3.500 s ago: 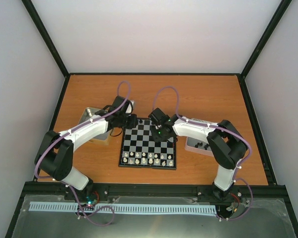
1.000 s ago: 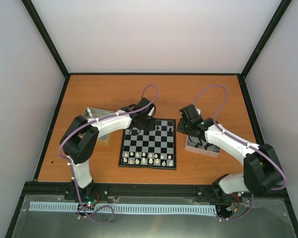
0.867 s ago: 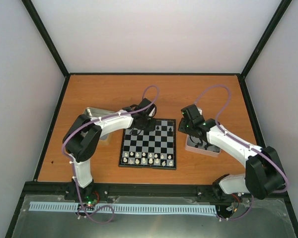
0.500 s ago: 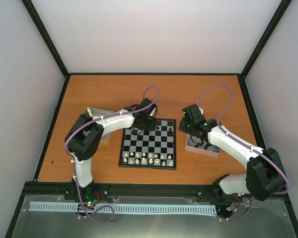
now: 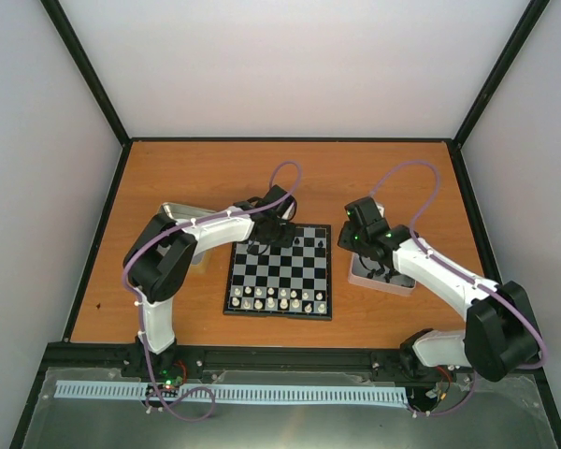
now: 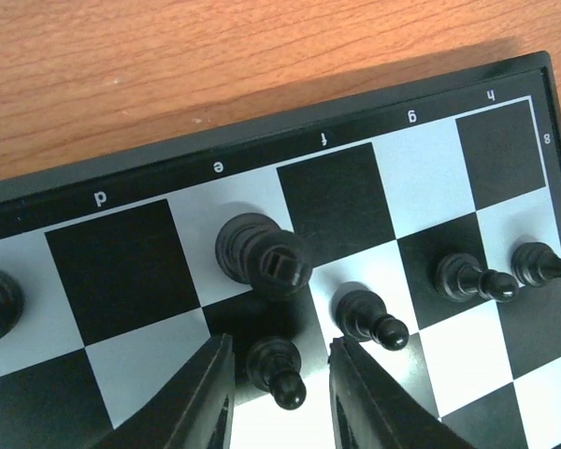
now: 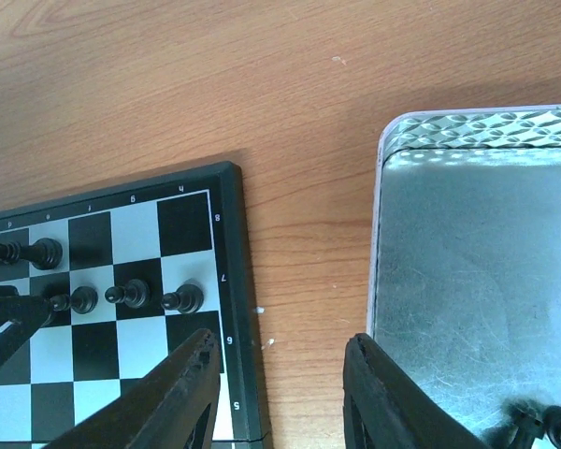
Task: Set up the chess pieces on the board
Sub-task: Place the chess piece on the chessboard, then pick up the chess piece from the storage box.
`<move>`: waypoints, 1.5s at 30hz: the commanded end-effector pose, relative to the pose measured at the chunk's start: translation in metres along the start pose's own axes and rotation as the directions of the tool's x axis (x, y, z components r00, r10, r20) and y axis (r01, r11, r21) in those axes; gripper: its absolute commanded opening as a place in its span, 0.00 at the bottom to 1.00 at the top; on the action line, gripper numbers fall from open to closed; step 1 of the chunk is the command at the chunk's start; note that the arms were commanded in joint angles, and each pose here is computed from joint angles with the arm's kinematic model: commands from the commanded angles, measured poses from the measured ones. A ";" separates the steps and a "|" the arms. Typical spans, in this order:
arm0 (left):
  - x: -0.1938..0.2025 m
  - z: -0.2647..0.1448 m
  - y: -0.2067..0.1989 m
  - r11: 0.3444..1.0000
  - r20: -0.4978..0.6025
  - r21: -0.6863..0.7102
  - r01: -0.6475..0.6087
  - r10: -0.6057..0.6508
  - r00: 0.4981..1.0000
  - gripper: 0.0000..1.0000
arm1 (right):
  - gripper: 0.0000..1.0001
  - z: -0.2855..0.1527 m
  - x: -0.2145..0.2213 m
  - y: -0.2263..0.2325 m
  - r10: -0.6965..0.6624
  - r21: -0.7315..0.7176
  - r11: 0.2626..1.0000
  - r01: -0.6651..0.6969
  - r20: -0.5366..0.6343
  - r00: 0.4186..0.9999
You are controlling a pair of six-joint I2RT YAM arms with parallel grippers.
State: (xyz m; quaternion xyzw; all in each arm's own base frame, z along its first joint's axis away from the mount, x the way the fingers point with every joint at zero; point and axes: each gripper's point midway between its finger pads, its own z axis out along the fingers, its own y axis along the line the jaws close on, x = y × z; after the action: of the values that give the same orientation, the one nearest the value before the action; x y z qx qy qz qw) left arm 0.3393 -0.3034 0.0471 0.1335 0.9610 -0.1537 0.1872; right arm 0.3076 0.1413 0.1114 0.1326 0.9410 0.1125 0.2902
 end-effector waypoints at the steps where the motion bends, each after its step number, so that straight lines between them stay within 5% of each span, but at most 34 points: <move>1: -0.009 -0.025 -0.009 0.999 0.041 0.027 -0.016 0.015 0.999 0.32 | 0.38 -0.009 -0.007 -0.008 0.016 0.018 1.000 -0.017 0.029 0.999; 9: -0.021 -0.097 -0.009 0.997 0.258 0.062 -0.046 0.029 0.966 0.40 | 0.39 -0.011 -0.006 -0.075 0.091 0.214 0.972 -0.099 0.046 0.995; 21: -0.044 -0.187 -0.006 0.990 0.582 0.062 -0.130 0.070 0.810 0.48 | 0.47 -0.010 0.022 -0.154 0.241 0.401 0.884 -0.239 0.045 0.969; 32: -0.042 -0.182 -0.014 0.983 0.562 0.096 -0.154 0.074 0.824 0.50 | 0.44 0.018 0.006 -0.158 0.415 0.368 0.820 -0.439 0.146 0.898; 45: -0.039 -0.186 -0.012 0.985 0.568 0.100 -0.142 0.061 0.821 0.51 | 0.36 0.041 0.016 -0.163 0.425 0.397 0.810 -0.433 0.113 0.898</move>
State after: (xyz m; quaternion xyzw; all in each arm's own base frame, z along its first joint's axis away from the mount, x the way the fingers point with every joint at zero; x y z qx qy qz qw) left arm 0.3115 -0.2549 0.2133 0.1420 0.8555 -0.2306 0.4413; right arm 0.2792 0.0020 0.0242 0.3927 0.8927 -0.0281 0.2194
